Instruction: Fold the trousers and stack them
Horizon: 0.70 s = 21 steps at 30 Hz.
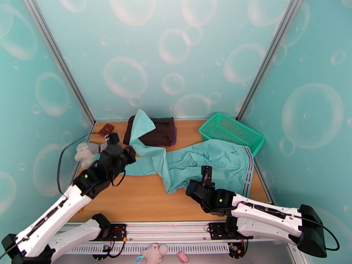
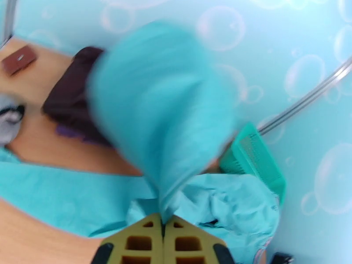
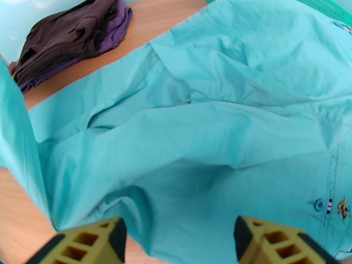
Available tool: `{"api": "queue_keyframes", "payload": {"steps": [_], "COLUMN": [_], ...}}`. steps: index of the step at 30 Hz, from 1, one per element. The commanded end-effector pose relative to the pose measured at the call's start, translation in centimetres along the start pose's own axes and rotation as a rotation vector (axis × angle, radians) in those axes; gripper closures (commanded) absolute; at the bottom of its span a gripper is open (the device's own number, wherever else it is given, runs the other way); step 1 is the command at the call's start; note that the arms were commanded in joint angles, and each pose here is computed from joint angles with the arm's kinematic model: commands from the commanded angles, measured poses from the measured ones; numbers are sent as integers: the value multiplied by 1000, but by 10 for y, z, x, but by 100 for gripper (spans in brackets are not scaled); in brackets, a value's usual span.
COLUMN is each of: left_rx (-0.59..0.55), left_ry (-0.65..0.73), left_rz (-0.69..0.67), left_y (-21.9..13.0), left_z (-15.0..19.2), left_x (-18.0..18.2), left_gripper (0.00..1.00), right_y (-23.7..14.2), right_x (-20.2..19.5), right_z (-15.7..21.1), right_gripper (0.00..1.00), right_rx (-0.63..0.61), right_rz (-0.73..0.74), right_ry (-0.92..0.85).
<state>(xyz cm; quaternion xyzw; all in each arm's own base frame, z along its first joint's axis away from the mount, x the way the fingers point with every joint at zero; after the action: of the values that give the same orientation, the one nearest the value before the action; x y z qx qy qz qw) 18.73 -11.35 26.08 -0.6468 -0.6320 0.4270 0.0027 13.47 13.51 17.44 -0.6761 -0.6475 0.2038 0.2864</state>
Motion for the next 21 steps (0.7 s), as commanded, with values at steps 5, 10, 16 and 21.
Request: {"api": "queue_keyframes", "payload": {"steps": [5, 10, 16, 21], "left_rx": [139, -60, -32, 115], "left_ry": [-299, -92, 302, 430], "left_rz": [-23, -125, -198, -323], "left_y": [10, -19, 25, 84], "left_z": [93, 46, 27, 26], "left_x": [86, 62, 5, -15], "left_gripper": [1, 1, 1, 29], "right_y": [3, 7, 16, 17], "right_x": [15, 23, 24, 23], "right_z": [-8, -9, -6, -4], "right_gripper": [33, 32, 32, 32], "right_rx": [3, 9, 26, 34], "right_rz": [-10, -14, 2, -5], "right_ry": [-55, -67, -81, -81]}}
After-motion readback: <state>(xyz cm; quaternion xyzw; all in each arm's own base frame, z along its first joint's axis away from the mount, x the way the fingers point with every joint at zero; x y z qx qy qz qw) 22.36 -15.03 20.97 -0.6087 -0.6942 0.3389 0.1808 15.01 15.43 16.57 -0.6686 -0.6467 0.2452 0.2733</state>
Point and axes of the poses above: each hand's point on the last joint's axis, 136 mm out from that joint toward the fingers, its own y axis out along the fingers, its own x axis along the line the jaws close on, z = x × y, the point moved 9 cm from there along -y, back along the fingers, and after that the axes turned 2 degrees about -y, right-handed, at the moved point
